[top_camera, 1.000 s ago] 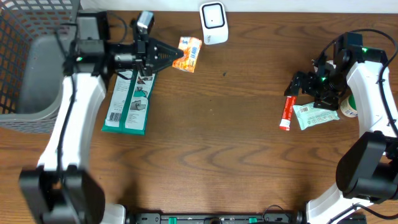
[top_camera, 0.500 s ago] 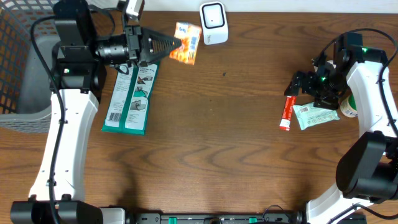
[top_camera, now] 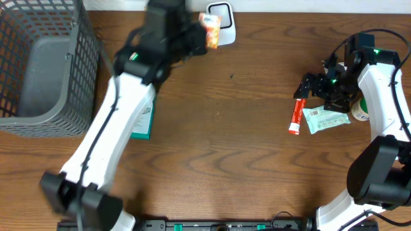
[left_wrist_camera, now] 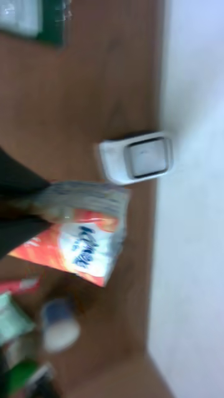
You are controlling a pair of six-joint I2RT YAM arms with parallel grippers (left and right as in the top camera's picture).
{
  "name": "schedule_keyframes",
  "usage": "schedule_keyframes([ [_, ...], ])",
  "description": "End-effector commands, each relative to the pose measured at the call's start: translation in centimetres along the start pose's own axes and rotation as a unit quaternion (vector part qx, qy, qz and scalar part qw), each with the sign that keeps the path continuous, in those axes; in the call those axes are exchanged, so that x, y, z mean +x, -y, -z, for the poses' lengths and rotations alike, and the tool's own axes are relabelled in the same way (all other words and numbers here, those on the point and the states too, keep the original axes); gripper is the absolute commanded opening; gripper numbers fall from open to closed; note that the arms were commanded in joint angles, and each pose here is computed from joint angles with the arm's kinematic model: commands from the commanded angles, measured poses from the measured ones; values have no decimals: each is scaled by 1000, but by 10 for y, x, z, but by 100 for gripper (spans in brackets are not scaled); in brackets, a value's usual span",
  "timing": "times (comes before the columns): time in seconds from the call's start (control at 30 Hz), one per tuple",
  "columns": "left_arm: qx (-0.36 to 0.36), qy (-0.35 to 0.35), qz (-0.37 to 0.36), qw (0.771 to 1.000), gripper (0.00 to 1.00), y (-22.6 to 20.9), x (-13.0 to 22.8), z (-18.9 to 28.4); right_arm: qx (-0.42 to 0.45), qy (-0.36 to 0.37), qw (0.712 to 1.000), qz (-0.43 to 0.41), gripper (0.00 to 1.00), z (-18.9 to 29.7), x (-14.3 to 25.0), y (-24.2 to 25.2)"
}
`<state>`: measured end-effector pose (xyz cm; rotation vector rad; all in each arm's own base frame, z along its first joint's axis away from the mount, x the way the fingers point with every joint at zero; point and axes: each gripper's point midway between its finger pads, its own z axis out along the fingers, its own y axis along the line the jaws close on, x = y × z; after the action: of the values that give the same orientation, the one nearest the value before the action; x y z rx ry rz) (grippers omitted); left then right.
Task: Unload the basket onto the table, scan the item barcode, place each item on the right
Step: 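Carry the Kleenex pack up toward the scanner, then carry the Kleenex pack right and drop it beside the red stick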
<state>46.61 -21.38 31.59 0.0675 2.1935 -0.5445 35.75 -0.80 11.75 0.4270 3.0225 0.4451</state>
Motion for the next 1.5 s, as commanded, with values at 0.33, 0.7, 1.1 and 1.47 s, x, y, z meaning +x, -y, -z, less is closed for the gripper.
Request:
schedule_keyframes([
  [0.33,-146,104,-249,952,7,-18,-77,-108,2,4,1000,8,99,2,0,-1],
  [0.7,-196,36,-386,901,7,-66,-4,-221,2,5,1000,8,99,2,0,-1],
  [1.1,-222,80,-354,905,7,-64,-22,-217,2,4,1000,8,99,2,0,-1],
  [1.47,-77,-58,-143,985,7,0,28,-144,-16,42,999,12,99,3,-19,-9],
])
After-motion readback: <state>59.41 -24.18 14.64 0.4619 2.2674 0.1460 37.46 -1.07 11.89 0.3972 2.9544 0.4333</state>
